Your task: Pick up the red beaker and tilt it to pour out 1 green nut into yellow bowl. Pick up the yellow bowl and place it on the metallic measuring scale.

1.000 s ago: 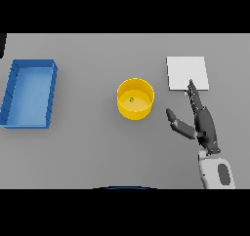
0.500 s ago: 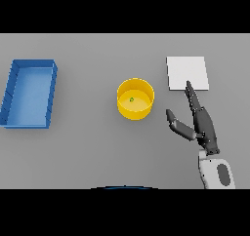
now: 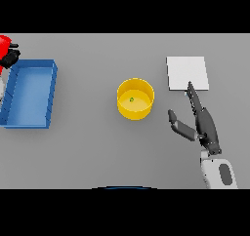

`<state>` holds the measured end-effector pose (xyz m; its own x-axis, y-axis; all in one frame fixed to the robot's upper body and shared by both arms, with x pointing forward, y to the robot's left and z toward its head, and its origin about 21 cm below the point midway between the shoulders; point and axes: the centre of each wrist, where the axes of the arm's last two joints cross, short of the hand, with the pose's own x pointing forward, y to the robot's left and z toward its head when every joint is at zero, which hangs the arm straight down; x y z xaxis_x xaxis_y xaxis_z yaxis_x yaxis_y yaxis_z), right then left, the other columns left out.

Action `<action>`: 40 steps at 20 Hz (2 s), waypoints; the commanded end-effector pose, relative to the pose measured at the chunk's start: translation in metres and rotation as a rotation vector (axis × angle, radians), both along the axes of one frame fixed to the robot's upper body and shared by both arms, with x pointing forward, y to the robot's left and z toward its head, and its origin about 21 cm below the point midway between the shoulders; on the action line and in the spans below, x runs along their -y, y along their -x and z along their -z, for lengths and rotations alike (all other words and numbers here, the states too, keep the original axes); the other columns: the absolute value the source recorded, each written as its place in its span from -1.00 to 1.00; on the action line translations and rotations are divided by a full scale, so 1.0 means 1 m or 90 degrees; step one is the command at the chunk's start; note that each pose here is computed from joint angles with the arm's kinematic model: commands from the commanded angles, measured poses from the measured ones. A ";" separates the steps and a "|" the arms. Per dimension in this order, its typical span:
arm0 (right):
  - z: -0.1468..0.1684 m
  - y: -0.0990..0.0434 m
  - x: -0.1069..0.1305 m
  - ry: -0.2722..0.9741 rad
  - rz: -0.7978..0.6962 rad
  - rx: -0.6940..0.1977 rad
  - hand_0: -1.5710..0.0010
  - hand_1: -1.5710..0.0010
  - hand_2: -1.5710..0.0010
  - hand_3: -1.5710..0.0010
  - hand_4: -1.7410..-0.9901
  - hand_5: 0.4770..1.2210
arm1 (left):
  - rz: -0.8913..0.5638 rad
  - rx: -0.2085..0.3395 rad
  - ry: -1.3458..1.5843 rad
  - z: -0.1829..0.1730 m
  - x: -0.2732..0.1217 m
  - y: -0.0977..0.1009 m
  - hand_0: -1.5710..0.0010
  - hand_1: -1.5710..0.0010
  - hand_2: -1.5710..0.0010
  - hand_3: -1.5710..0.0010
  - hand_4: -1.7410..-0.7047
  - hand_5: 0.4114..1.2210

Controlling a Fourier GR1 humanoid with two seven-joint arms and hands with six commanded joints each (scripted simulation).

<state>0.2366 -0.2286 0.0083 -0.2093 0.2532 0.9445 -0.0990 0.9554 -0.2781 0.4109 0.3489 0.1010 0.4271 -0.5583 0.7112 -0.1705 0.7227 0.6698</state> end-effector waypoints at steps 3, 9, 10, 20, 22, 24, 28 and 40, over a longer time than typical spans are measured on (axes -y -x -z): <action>-0.001 0.001 -0.002 -0.001 0.001 -0.006 1.00 1.00 1.00 1.00 0.55 -0.48 | -0.020 -0.018 0.019 0.010 0.006 0.018 -1.00 -1.00 -1.00 -1.00 -1.00 0.27; -0.001 0.000 0.002 -0.007 0.005 -0.006 1.00 1.00 1.00 1.00 0.57 -0.48 | 0.091 -0.059 0.076 -0.006 0.006 0.040 0.04 0.12 0.17 0.14 0.33 -0.33; -0.002 0.000 0.003 -0.007 -0.001 0.002 1.00 1.00 1.00 1.00 0.57 -0.48 | 0.099 -0.079 0.062 -0.008 0.004 0.041 0.23 0.30 0.33 0.31 0.48 -0.38; -0.005 0.001 -0.006 0.053 0.025 -0.018 1.00 1.00 1.00 1.00 0.63 -0.59 | 0.118 -0.085 -0.016 -0.007 0.009 0.040 0.92 0.92 0.93 0.93 0.86 -0.45; -0.012 -0.007 -0.006 0.092 -0.021 -0.001 1.00 1.00 1.00 1.00 0.74 -0.54 | 0.129 -0.059 0.008 -0.005 0.015 0.040 0.95 0.95 0.95 0.95 0.85 -0.42; -0.018 -0.014 -0.001 0.159 -0.079 0.006 1.00 1.00 1.00 1.00 0.74 -0.49 | 0.133 -0.043 0.021 -0.004 0.017 0.044 0.97 0.97 0.97 0.97 0.83 -0.39; -0.038 -0.040 -0.009 0.377 -0.156 0.031 1.00 1.00 1.00 1.00 0.62 -0.59 | 0.133 -0.048 0.035 -0.003 0.022 0.045 0.99 0.99 0.99 0.99 0.81 -0.34; -0.053 -0.094 -0.055 0.729 -0.418 0.119 1.00 1.00 1.00 1.00 0.56 -0.57 | 0.140 -0.052 0.038 -0.002 0.020 0.048 1.00 1.00 1.00 1.00 0.81 -0.30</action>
<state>0.3311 -0.1737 0.0617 -0.6989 0.6835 0.2109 -0.3200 -0.0350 -0.9468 0.3626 0.3291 0.1037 0.3579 -0.6026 0.7133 0.0480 0.7747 0.6305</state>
